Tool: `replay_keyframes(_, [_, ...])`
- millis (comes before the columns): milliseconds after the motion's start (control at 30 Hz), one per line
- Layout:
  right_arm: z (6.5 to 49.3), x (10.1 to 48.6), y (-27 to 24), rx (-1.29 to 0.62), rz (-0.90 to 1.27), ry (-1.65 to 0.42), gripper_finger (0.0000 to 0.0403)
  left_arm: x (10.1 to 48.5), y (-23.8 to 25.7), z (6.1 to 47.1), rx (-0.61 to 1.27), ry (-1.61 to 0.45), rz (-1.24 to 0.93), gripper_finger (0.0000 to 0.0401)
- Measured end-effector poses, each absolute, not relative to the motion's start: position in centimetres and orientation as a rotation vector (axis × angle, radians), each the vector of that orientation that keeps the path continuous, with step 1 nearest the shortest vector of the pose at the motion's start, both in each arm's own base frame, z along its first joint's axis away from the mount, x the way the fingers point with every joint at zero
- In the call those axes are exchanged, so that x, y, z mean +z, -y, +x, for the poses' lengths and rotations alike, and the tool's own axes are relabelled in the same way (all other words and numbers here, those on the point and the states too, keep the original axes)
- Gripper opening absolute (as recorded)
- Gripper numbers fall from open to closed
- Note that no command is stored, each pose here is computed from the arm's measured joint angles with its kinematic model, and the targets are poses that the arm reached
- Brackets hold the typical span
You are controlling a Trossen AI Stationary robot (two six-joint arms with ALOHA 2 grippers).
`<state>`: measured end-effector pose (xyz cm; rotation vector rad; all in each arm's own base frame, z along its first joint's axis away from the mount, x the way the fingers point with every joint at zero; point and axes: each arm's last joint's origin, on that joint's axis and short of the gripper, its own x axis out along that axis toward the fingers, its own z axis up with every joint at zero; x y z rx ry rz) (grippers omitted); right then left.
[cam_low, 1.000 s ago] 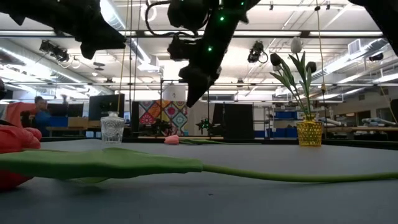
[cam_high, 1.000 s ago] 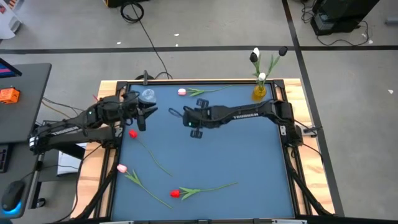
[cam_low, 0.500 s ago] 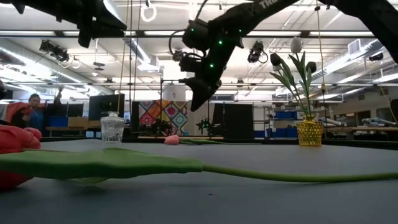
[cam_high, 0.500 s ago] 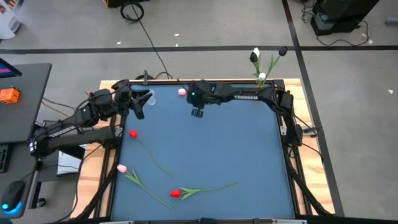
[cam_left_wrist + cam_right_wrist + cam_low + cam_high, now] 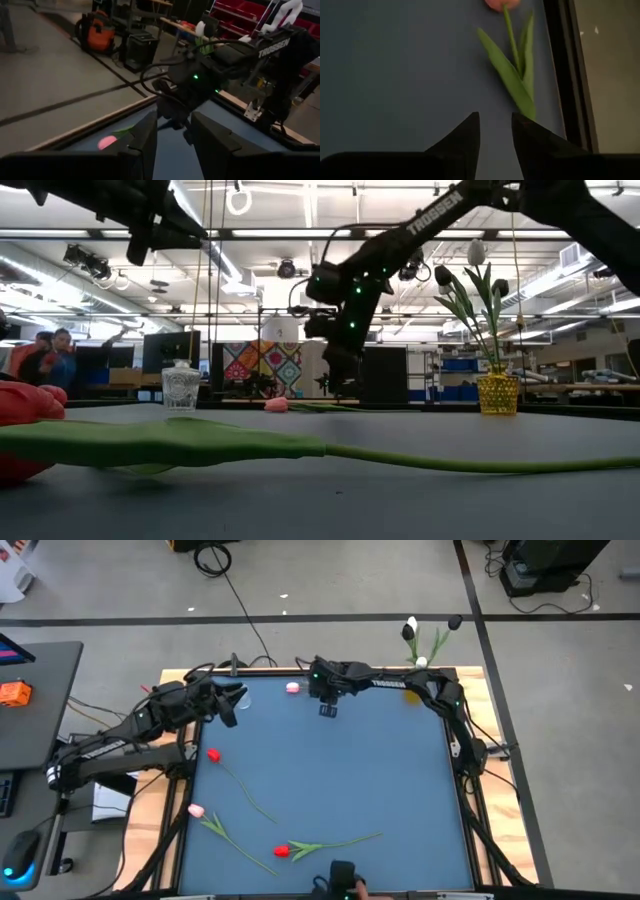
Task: Sort flowers into vase by color
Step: Put the top pink tulip into the transparent vase
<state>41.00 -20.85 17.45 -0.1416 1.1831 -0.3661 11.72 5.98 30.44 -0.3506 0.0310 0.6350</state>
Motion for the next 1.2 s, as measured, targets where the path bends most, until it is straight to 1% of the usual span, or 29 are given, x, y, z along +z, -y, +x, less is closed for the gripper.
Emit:
replay_keyframes(133, [40.4,16.8,22.3,-0.363,-0.163,-1.208,0.0122,30.2,-6.2,12.2,0.639,-0.042,-0.392,0.0125])
replay_keyframes(233, [40.2,16.8,23.4,-0.384,-0.189,-1.187,0.0122,30.0,-6.3,12.5,0.642,-0.052,-0.413,0.0125])
replay_keyframes(333, [39.9,16.5,24.3,-0.358,-0.203,-1.181,0.0122,29.8,-6.4,12.7,0.645,-0.065,-0.417,0.0125])
replay_keyframes(500, [39.1,15.6,25.6,-0.312,-0.169,-1.186,0.0122,29.6,-6.5,13.0,0.648,-0.082,-0.420,0.0125])
replay_keyframes(767, [38.1,15.8,27.4,-0.267,-0.156,-1.144,0.0109,29.4,-6.6,13.3,0.651,-0.095,-0.421,0.0125])
replay_keyframes(933, [37.5,15.8,28.1,-0.247,-0.153,-1.145,0.0096,29.4,-6.7,13.3,0.653,-0.098,-0.421,0.0125])
replay_keyframes(1200, [36.4,14.3,28.1,-0.196,-0.122,-1.176,0.0094,29.4,-6.7,13.3,0.654,-0.099,-0.419,0.0125])
